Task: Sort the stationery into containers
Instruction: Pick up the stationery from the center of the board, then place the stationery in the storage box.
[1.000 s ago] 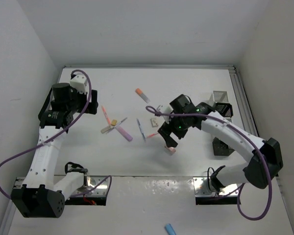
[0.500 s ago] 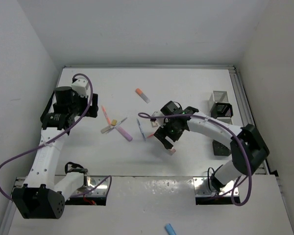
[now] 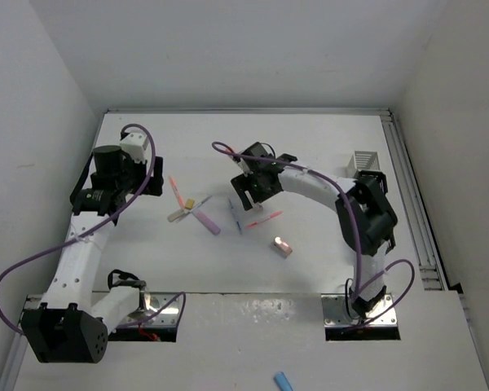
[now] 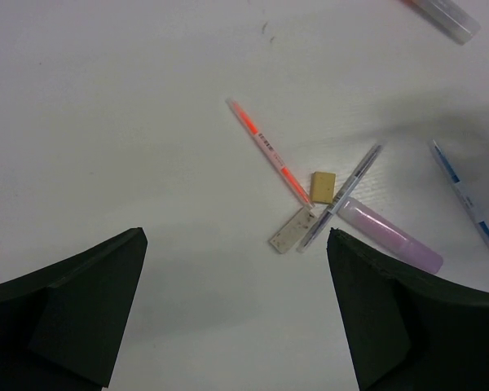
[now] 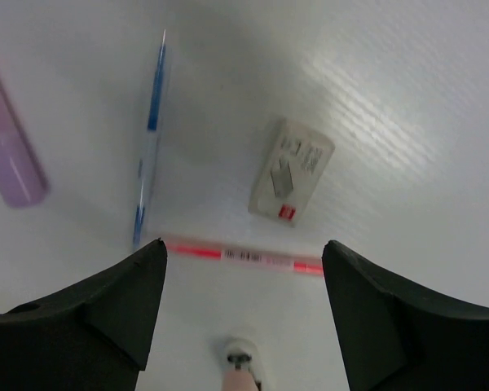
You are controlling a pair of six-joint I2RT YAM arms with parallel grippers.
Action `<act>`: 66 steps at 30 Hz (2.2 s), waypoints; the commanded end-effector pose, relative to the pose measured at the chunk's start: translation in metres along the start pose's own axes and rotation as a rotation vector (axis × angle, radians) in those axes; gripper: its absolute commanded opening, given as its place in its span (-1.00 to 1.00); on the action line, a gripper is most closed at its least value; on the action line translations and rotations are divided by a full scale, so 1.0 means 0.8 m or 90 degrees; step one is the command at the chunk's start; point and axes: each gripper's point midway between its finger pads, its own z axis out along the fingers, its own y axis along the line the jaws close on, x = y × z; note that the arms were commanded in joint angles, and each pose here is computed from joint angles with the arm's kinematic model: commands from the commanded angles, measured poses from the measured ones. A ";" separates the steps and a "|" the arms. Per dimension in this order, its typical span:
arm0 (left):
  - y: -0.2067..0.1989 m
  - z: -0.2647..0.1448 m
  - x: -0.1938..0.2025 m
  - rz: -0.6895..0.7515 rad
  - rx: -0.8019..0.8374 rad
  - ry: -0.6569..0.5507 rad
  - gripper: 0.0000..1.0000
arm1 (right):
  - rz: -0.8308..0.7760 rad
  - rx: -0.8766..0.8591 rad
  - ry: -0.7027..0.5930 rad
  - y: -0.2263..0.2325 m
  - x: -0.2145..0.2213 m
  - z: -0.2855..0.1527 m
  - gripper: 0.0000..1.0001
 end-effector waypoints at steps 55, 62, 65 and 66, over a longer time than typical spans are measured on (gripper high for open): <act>-0.016 0.031 -0.076 0.005 0.065 -0.120 0.99 | 0.241 0.429 -0.305 -0.213 0.226 -0.272 -1.00; -0.018 0.032 -0.073 -0.012 0.068 -0.113 0.98 | 0.251 0.504 -0.316 -0.235 0.236 -0.278 -1.00; -0.017 0.032 -0.070 -0.012 0.066 -0.109 0.99 | 0.271 0.551 -0.289 -0.248 0.249 -0.277 -1.00; -0.017 0.032 -0.070 -0.014 0.065 -0.109 0.99 | 0.286 0.560 -0.282 -0.253 0.253 -0.277 -1.00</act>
